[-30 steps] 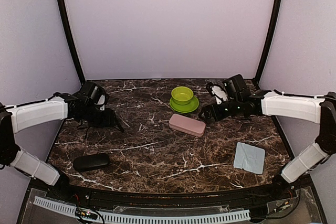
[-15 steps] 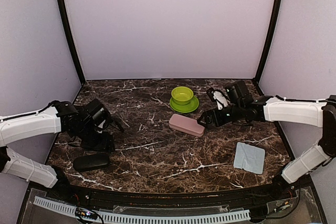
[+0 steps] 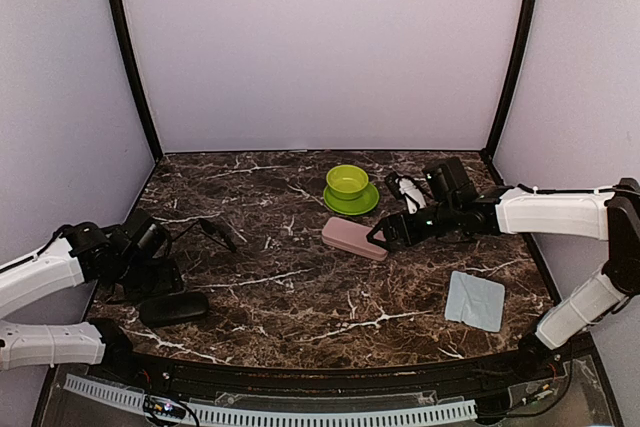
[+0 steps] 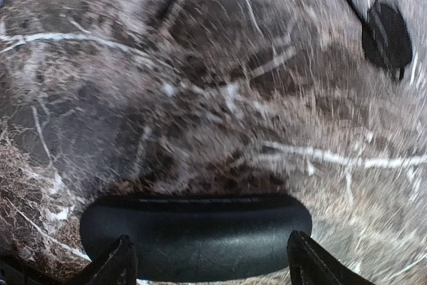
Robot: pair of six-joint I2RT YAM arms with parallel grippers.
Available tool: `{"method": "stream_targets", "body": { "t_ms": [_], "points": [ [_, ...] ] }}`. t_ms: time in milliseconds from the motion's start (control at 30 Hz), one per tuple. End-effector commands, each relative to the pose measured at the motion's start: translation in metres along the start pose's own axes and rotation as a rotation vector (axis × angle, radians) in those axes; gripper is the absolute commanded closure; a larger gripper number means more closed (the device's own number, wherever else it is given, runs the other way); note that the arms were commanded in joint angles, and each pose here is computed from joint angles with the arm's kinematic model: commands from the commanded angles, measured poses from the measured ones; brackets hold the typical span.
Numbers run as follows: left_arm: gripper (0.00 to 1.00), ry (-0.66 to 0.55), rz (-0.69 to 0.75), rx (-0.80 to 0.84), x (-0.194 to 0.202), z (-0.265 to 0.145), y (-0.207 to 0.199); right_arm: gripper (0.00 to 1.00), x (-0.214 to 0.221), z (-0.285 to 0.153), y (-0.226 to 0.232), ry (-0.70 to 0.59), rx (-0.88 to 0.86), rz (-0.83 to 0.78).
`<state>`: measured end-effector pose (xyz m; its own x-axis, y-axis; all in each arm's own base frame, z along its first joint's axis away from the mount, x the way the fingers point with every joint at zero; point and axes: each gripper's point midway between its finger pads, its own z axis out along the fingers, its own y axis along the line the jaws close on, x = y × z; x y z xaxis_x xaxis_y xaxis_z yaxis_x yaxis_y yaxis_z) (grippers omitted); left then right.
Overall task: Organize the sunglasses
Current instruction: Move the sunglasses case to the corner of the board.
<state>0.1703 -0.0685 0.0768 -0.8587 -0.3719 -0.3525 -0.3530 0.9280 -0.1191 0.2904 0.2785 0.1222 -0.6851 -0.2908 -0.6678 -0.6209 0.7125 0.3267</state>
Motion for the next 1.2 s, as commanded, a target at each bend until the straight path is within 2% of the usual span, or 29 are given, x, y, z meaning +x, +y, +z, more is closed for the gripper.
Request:
{"method": "stream_targets", "body": {
  "t_ms": [0, 100, 367, 567, 733, 933, 1167],
  "points": [
    [0.2, -0.118, -0.183, 0.007, -0.019, -0.004, 0.018, 0.0, -0.013, 0.0, 0.018, -0.048, -0.084, -0.033],
    [0.19, -0.137, -0.222, -0.024, -0.025, -0.004, 0.027, 0.0, -0.015, -0.001, 0.023, -0.055, -0.112, -0.036],
    [0.14, -0.094, -0.293, -0.065, -0.023, 0.012, 0.038, 0.0, -0.009, 0.001, 0.024, -0.039, -0.128, -0.073],
    [0.11, 0.027, -0.335, -0.045, -0.006, 0.037, 0.037, 0.0, -0.005, -0.001, 0.023, -0.037, -0.12, -0.091],
    [0.11, 0.083, -0.361, -0.022, 0.007, 0.045, 0.036, 0.0, -0.004, -0.003, 0.025, -0.048, -0.129, -0.09],
    [0.13, 0.146, -0.342, 0.064, 0.017, 0.048, 0.019, 0.0, -0.002, 0.0, 0.023, -0.039, -0.127, -0.085],
    [0.14, 0.214, -0.191, 0.103, 0.028, 0.051, -0.022, 0.0, -0.002, 0.001, 0.022, -0.032, -0.119, -0.065]
  ]
}}
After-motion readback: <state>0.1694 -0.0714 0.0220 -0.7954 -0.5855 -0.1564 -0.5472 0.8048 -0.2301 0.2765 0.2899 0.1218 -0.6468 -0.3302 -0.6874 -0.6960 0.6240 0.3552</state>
